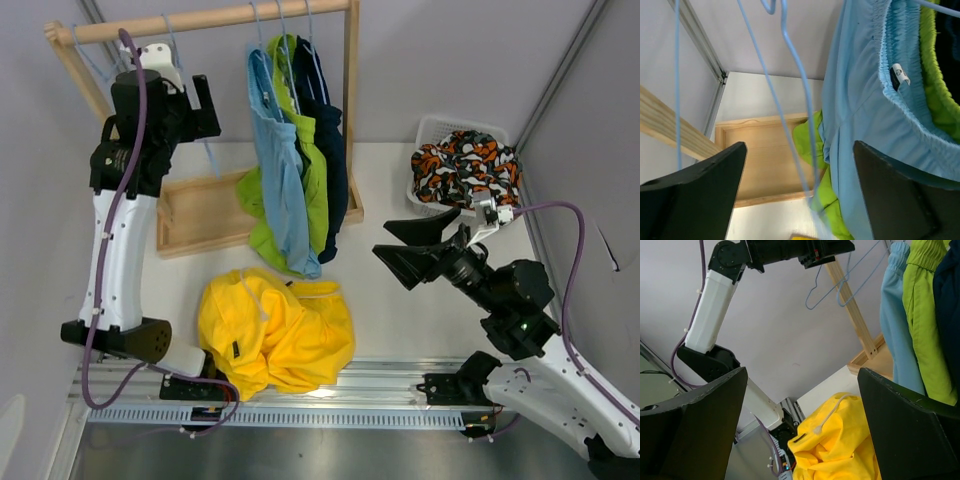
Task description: Remove the shorts from the hanger
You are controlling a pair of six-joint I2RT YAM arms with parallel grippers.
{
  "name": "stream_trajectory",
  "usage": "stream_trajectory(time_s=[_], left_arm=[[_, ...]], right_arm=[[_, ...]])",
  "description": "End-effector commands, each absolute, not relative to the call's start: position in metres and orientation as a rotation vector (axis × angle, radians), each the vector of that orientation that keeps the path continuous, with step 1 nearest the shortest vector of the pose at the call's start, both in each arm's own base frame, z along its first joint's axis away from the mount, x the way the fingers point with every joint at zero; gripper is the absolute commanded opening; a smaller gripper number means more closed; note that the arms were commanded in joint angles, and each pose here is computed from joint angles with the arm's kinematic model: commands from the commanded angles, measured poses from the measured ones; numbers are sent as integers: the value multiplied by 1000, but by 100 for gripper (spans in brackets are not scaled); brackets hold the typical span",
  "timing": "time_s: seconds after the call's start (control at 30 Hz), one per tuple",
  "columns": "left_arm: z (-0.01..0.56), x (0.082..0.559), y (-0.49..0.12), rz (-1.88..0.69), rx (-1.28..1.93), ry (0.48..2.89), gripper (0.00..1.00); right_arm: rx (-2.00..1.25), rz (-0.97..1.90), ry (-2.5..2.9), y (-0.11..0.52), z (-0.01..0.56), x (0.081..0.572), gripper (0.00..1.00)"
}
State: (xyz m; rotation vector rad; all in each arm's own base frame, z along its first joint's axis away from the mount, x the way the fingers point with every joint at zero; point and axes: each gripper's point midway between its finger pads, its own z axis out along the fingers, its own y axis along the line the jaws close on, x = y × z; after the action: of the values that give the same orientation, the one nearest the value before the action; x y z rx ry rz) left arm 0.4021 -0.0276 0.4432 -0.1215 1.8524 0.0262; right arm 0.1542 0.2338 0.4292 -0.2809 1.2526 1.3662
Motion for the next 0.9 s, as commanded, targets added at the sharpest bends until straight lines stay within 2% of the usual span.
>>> stream_trajectory(time_s=[0.0, 0.23, 0.33, 0.37, 0.4, 0.47, 0.5, 0.53, 0.87], left_arm=[[489, 357, -36, -55, -91, 1768, 99], [513, 267, -67, -210, 54, 1670, 99], [508, 230, -69, -287, 73, 1621, 99], [500, 225, -69, -295, 77, 1632, 99], [497, 214, -66, -305, 77, 1625, 99], [488, 208, -69, -320, 100, 1635, 99], [484, 206, -71, -329, 113, 1643, 99], [482, 205, -72, -336, 120, 1646, 99], [486, 191, -77, -374, 181, 1620, 99]], right_arm=[[-295, 1398, 1230, 232, 438, 144, 99], [-364, 1323, 1397, 250, 422, 151, 99], [-454, 1158, 1678, 285, 381, 172, 99], [-549, 1117, 1732, 305, 368, 158, 99], [-544, 905, 1889, 318, 323, 177, 99], [-600, 759, 1907, 346, 321, 164, 99], [-668, 627, 2019, 362, 278, 165, 99], [-676, 588, 2053, 371, 267, 165, 99], [-693, 560, 2245, 425, 166, 148, 99]])
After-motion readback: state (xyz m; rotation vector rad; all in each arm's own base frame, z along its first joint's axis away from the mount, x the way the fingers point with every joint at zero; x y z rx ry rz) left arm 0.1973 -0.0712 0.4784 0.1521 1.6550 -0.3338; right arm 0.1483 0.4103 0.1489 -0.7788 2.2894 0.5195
